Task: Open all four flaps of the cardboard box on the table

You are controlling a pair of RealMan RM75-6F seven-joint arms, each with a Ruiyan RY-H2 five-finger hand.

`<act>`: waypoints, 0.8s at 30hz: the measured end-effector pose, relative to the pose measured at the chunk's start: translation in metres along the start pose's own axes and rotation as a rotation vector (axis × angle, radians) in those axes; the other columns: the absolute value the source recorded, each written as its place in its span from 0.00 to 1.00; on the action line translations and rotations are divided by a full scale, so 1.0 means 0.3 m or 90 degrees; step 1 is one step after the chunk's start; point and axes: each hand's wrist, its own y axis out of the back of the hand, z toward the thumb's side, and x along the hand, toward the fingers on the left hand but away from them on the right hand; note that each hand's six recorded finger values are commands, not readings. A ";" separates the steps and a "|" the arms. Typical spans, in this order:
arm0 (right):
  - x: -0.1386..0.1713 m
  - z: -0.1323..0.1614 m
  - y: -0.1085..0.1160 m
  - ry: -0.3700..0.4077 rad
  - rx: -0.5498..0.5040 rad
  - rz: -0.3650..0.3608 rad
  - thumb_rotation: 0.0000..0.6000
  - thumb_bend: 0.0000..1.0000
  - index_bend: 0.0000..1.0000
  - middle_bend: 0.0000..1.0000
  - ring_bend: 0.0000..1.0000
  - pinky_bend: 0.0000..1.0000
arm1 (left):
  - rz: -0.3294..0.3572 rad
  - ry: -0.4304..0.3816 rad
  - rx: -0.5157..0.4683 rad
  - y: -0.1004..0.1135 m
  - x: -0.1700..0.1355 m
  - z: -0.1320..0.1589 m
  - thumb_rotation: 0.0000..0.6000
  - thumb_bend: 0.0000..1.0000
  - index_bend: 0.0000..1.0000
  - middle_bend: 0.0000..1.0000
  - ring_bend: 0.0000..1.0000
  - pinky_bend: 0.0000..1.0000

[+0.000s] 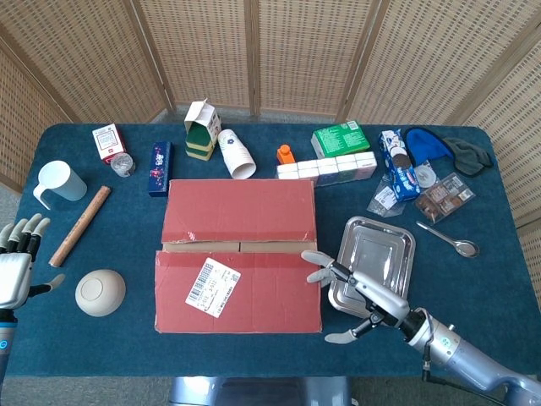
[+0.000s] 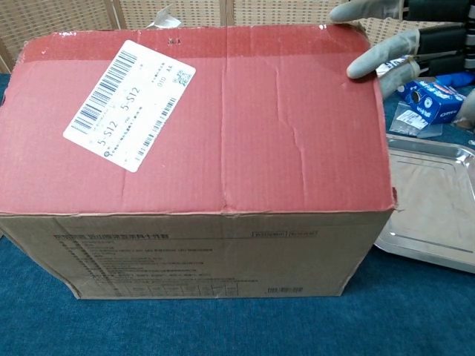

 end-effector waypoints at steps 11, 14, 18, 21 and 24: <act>-0.006 0.039 -0.017 0.017 -0.057 0.030 1.00 0.00 0.00 0.00 0.11 0.46 | 0.002 0.001 0.001 0.002 0.001 -0.002 1.00 0.07 0.00 0.00 0.00 0.00; -0.002 0.068 -0.017 0.033 -0.063 0.038 1.00 0.00 0.00 0.00 0.05 0.46 | 0.002 0.002 0.000 0.002 0.001 -0.003 1.00 0.07 0.00 0.00 0.00 0.00; -0.005 0.095 -0.024 0.049 -0.056 0.043 1.00 0.00 0.00 0.00 0.00 0.43 | 0.001 0.000 0.002 0.000 0.001 -0.001 1.00 0.07 0.00 0.00 0.00 0.00; -0.010 0.098 -0.022 0.051 -0.052 0.041 1.00 0.00 0.00 0.00 0.00 0.39 | 0.002 0.000 0.002 0.002 0.001 0.000 1.00 0.07 0.00 0.00 0.00 0.00; -0.012 0.101 -0.021 0.056 -0.045 0.040 1.00 0.00 0.00 0.00 0.00 0.34 | 0.002 0.001 0.001 0.003 0.000 -0.002 1.00 0.07 0.00 0.00 0.00 0.00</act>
